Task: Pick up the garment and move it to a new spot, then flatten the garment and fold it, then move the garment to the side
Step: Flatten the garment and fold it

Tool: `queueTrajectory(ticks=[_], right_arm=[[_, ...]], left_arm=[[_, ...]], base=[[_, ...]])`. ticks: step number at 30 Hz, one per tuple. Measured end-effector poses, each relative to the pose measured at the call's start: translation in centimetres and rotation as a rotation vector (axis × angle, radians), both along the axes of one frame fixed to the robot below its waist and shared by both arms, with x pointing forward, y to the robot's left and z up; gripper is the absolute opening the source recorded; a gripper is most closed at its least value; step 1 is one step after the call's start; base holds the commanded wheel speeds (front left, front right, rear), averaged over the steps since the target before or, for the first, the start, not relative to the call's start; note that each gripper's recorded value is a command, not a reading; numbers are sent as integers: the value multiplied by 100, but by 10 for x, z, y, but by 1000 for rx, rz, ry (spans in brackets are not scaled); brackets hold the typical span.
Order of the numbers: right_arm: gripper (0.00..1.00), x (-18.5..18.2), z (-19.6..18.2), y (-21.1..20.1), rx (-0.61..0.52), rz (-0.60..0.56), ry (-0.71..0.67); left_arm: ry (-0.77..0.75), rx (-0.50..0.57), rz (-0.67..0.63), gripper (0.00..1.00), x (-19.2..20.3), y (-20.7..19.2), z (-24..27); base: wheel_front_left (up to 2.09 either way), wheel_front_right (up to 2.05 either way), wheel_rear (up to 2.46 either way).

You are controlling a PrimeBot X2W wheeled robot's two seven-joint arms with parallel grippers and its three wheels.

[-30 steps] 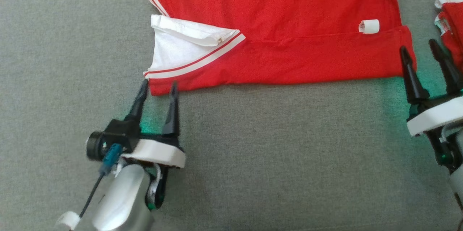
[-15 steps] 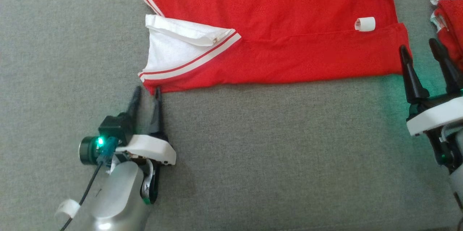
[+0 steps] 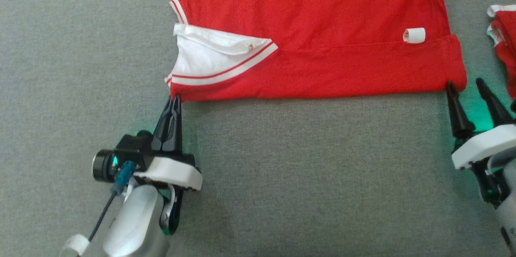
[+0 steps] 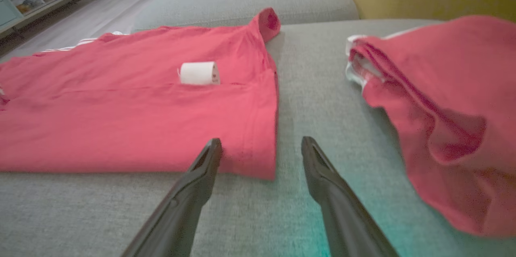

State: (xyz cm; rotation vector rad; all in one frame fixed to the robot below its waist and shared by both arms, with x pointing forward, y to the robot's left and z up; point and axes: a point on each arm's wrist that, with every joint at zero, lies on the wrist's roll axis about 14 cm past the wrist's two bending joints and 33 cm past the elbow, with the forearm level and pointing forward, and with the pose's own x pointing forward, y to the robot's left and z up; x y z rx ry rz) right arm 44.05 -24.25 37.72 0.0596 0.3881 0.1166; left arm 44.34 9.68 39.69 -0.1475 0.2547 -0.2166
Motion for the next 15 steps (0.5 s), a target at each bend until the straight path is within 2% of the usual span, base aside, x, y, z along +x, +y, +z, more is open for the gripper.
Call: queueTrajectory(ticks=[2, 3, 5, 6, 7, 15], right_arm=[[100, -2, -5, 1, 9, -4, 23], [93, -4, -10, 3, 18, -8, 41], [36, -7, -19, 6, 36, -14, 92], [15, -8, -22, 8, 41, -12, 109], [0, -6, -22, 9, 44, -12, 111], [0, -3, -10, 8, 24, 29, 100]], left_arm=[[0, 2, 2, 0, -3, 1, 0], [-1, 4, 3, 0, -5, 2, 0], [-9, 7, 7, 0, -7, 4, 2], [-13, 7, 9, 0, -7, 5, 4], [-17, 6, 12, 0, -7, 6, 5], [-62, 5, 13, 0, -16, 8, 21]], base=[[0, 0, 0], [0, 0, 0], [0, 0, 0], [0, 0, 0], [0, 0, 0], [0, 0, 0]])
